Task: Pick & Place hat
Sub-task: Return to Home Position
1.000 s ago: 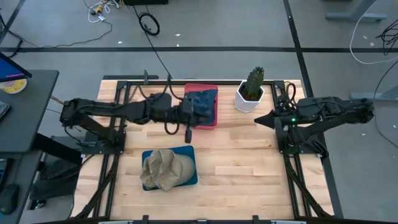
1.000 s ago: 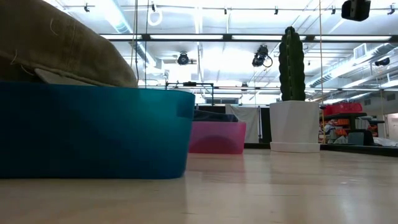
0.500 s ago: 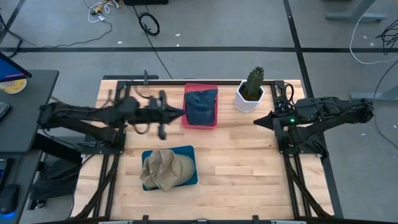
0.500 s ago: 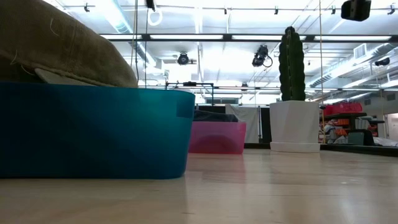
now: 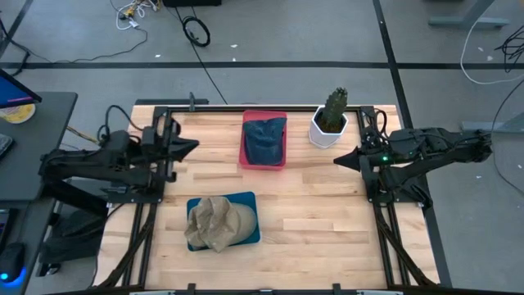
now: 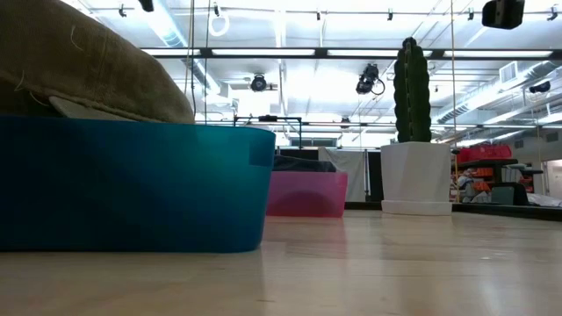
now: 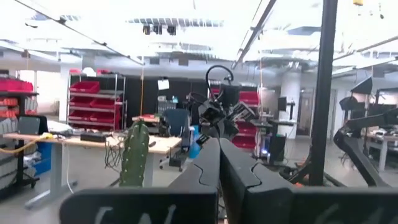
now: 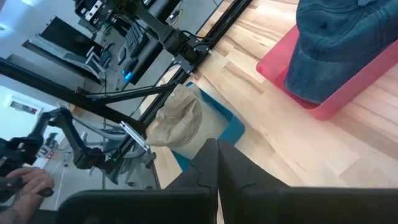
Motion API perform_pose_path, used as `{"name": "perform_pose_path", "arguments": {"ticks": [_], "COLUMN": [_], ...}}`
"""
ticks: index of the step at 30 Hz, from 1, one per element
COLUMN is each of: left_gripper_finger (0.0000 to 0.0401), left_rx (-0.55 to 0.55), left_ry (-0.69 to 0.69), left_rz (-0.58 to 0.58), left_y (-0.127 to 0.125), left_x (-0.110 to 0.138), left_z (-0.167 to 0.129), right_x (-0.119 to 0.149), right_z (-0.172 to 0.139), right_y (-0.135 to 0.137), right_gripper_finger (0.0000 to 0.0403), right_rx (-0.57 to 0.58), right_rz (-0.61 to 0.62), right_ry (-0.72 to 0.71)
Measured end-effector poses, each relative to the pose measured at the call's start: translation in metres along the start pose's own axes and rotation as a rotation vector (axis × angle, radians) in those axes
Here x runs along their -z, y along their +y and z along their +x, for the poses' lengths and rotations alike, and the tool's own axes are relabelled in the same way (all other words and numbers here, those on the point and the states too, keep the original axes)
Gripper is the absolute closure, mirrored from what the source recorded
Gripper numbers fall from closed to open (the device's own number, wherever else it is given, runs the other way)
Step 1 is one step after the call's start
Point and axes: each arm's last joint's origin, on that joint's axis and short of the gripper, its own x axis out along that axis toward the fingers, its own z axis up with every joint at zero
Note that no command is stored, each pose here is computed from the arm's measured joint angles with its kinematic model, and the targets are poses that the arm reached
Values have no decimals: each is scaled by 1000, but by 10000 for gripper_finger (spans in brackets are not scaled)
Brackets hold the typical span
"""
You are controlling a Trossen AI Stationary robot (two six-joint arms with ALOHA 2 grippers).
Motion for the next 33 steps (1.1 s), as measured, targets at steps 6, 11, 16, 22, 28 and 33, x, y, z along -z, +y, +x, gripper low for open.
{"name": "perform_pose_path", "arguments": {"ticks": [6,11,16,22,28,33], "left_gripper_finger": [398,398,398,398,398,398], "left_rx": [0,-6,-4,-2,-2,-4], "left_ry": [-14,-28,-50,-83,-92,-56], "left_rz": [3,-24,-46,-48,-49,-31], "left_y": [3,6,9,11,12,12], "left_x": [7,22,37,49,62,65], "left_z": [-28,-47,-61,-74,-79,-78], "right_x": [0,0,0,0,0,-1], "right_z": [0,0,0,0,0,2], "right_y": [0,0,0,0,0,0], "right_gripper_finger": [400,396,400,399,401,401], "right_rx": [-1,0,1,5,9,25], "right_rz": [21,46,70,90,90,89], "right_ry": [-1,-3,-4,-11,-13,-27]}}
